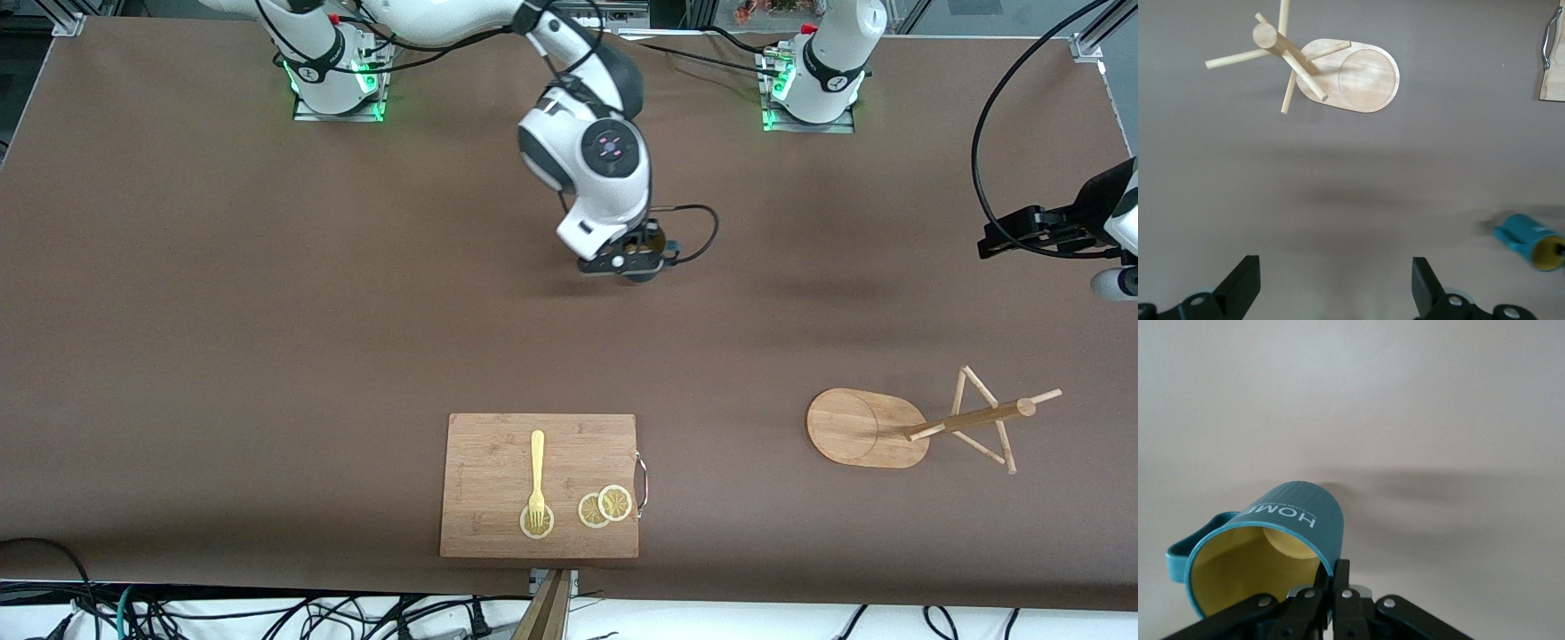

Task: Pass cup and hang on rack
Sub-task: 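Lift the mug with the right gripper while the left gripper approaches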

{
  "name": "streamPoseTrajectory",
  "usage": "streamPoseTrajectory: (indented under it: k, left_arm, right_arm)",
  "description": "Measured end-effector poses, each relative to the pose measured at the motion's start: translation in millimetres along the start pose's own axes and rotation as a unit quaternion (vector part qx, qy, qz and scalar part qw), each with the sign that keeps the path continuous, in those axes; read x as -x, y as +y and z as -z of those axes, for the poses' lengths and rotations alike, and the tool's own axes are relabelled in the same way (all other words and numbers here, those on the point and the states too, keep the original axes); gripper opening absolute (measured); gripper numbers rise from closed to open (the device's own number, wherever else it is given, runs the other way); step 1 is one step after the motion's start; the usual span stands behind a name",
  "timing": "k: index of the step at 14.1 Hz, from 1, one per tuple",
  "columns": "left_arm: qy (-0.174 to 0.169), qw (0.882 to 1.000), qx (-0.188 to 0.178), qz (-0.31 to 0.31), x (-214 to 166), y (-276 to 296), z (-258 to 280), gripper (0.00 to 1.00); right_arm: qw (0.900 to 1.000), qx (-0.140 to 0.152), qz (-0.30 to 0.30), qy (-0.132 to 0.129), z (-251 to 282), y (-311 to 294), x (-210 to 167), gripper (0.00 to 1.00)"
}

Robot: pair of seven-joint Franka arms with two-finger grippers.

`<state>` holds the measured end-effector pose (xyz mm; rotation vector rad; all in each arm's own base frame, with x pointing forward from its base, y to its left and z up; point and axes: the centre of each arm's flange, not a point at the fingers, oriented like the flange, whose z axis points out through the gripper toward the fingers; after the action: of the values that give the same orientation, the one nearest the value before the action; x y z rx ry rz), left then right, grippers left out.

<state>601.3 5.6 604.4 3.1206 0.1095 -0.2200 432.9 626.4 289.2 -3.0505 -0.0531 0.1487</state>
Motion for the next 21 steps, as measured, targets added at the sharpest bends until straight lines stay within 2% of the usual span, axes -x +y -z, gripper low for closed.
streamPoseTrajectory:
  k: [2,5,11,15,17,18,20,21]
  left_arm:
    - [-0.001,1.0,0.0,-0.013,-0.5,4.0,-1.5,1.0]
    - [-0.007,0.997,0.0,-0.072,-4.5,-2.1,-7.9,1.0]
    - [-0.032,0.972,0.009,-0.231,-18.6,-20.5,-35.5,1.0]
    - [-0.058,0.934,0.026,-0.351,-21.3,-7.0,-67.7,1.0]
    - [-0.056,0.912,0.049,-0.404,-21.3,-1.3,-90.5,1.0]
    - [-0.054,0.899,0.063,-0.43,-19.3,1.1,-103.0,1.0]
    - [-0.054,0.872,0.083,-0.479,-13.6,4.3,-123.2,1.0]
    - [-0.052,0.856,0.089,-0.507,-11.6,5.0,-131.3,1.0]
  right_arm:
    - [1.0,0.008,0.002,0.008,-29.5,-26.6,26.2,0.04]
    - [1.0,0.01,0.0,0.012,-38.9,-36.9,33.6,0.04]
    - [1.0,0.007,-0.003,0.018,-33.1,-35.6,27.5,0.04]
    - [1.0,0.013,0.0,0.021,-38.1,-35.2,28.0,0.04]
    - [1.0,0.015,0.001,0.02,-41.1,-35.2,28.6,0.04]
    - [1.0,0.015,0.001,0.02,-41.4,-35.3,28.7,0.07]
    - [1.0,0.015,0.001,0.02,-41.4,-35.3,28.7,0.24]
    - [1.0,0.015,0.001,0.021,-41.3,-35.3,28.7,0.24]
